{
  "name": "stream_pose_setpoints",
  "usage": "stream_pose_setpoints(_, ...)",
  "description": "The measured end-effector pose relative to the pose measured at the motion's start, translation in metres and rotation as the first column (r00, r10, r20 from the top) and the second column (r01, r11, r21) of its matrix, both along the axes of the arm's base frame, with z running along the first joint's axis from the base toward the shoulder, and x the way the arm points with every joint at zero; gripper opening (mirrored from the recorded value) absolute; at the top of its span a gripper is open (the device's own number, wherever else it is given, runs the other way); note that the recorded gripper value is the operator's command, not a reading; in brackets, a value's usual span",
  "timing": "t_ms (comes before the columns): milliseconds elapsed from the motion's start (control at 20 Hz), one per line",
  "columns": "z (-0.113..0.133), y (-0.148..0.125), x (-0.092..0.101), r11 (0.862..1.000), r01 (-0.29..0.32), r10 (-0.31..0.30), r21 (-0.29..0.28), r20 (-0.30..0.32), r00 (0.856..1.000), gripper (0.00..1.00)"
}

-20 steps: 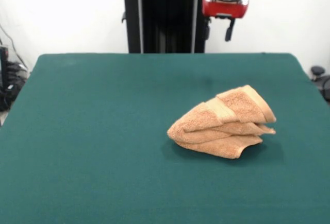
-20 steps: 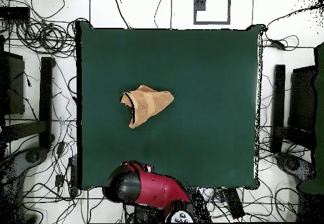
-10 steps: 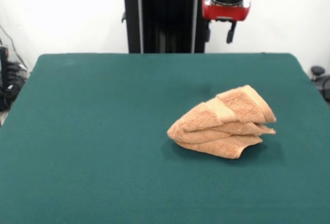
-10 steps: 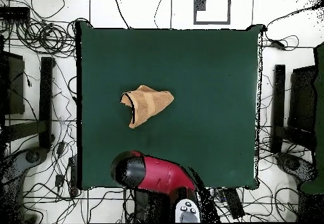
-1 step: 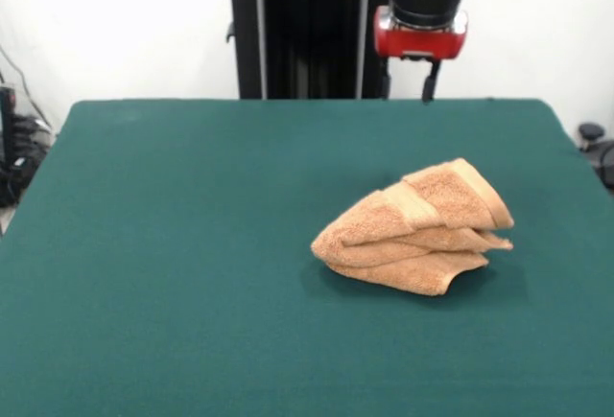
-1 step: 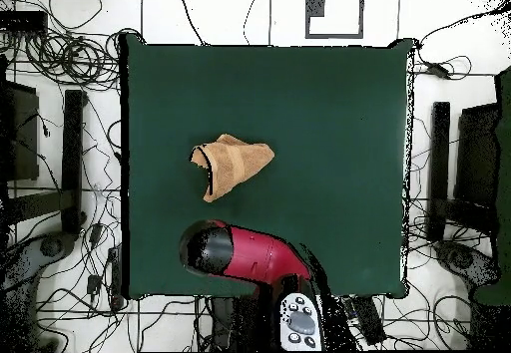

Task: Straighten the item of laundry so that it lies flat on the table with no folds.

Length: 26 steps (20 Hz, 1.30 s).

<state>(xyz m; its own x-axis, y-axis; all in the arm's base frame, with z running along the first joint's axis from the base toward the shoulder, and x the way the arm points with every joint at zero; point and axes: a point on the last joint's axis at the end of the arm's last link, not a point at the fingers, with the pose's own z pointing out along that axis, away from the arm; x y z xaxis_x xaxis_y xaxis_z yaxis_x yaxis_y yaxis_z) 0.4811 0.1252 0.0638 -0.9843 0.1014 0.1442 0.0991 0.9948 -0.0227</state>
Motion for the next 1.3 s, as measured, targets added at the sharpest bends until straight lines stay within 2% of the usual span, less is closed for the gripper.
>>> stream_pose_setpoints(150, 0.001, -0.001, 0.013, 1.0, -0.003, 0.004, -0.005, 0.041, 0.999, 1.0)
stream_pose_setpoints(250, 0.0, -0.001, 0.022, 1.0, -0.013, 0.014, -0.011, 0.091, 0.996, 1.0)
stream_pose_setpoints(350, 0.0, -0.002, 0.034, 0.999, -0.029, 0.032, -0.021, 0.166, 0.986, 1.0)
stream_pose_setpoints(450, 0.0, -0.002, 0.039, 0.999, -0.037, 0.042, -0.025, 0.201, 0.979, 1.0)
stream_pose_setpoints(500, -0.001, -0.004, 0.048, 0.998, -0.051, 0.058, -0.033, 0.263, 0.963, 1.0)
stream_pose_setpoints(700, 0.0, -0.007, 0.062, 0.997, -0.068, 0.08, -0.046, 0.355, 0.931, 1.0)
stream_pose_setpoints(900, 0.001, -0.009, 0.069, 0.997, -0.068, 0.081, -0.047, 0.381, 0.921, 1.0)
stream_pose_setpoints(1300, 0.001, -0.001, 0.075, 0.997, -0.074, 0.076, -0.019, 0.39, 0.918, 1.0)
